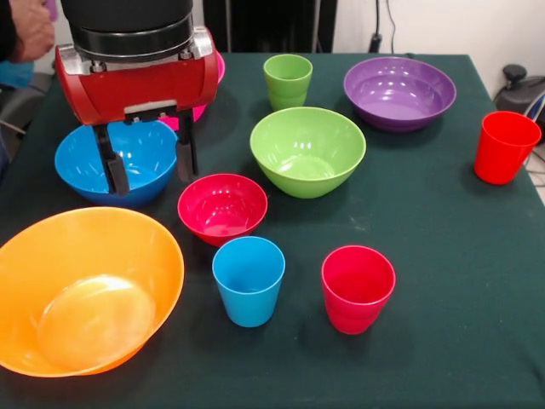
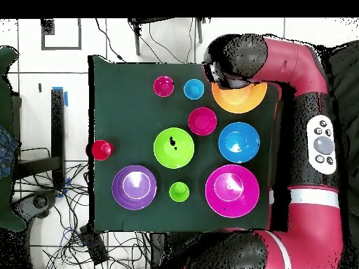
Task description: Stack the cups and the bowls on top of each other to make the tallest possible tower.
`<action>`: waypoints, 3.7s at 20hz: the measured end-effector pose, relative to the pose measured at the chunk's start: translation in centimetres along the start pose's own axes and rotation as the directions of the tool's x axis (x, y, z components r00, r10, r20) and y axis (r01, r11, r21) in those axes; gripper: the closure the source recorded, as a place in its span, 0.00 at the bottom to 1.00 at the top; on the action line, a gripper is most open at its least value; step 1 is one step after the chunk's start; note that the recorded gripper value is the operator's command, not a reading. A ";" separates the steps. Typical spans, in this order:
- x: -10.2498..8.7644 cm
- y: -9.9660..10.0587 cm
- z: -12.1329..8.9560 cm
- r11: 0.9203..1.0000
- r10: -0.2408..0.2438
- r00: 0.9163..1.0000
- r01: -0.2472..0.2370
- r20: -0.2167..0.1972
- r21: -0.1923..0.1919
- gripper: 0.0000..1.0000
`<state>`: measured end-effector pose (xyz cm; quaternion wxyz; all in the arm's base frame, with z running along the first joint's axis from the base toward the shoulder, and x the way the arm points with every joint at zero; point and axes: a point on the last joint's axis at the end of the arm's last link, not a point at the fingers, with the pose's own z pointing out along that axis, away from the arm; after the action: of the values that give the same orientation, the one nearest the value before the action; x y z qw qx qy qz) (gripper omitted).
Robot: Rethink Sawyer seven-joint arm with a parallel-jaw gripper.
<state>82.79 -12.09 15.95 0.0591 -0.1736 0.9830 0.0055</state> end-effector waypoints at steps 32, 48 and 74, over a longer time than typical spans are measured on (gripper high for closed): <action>5.1 -1.9 11.9 0.973 -0.226 0.971 0.222 -0.072 -0.056 0.00; 7.8 0.2 16.4 0.965 -0.225 0.963 0.200 -0.146 -0.171 0.00; 8.9 -0.4 17.3 0.965 -0.245 0.954 0.222 -0.175 -0.142 0.00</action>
<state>76.61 -14.93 -2.27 -0.0459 -0.2917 0.9545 0.0412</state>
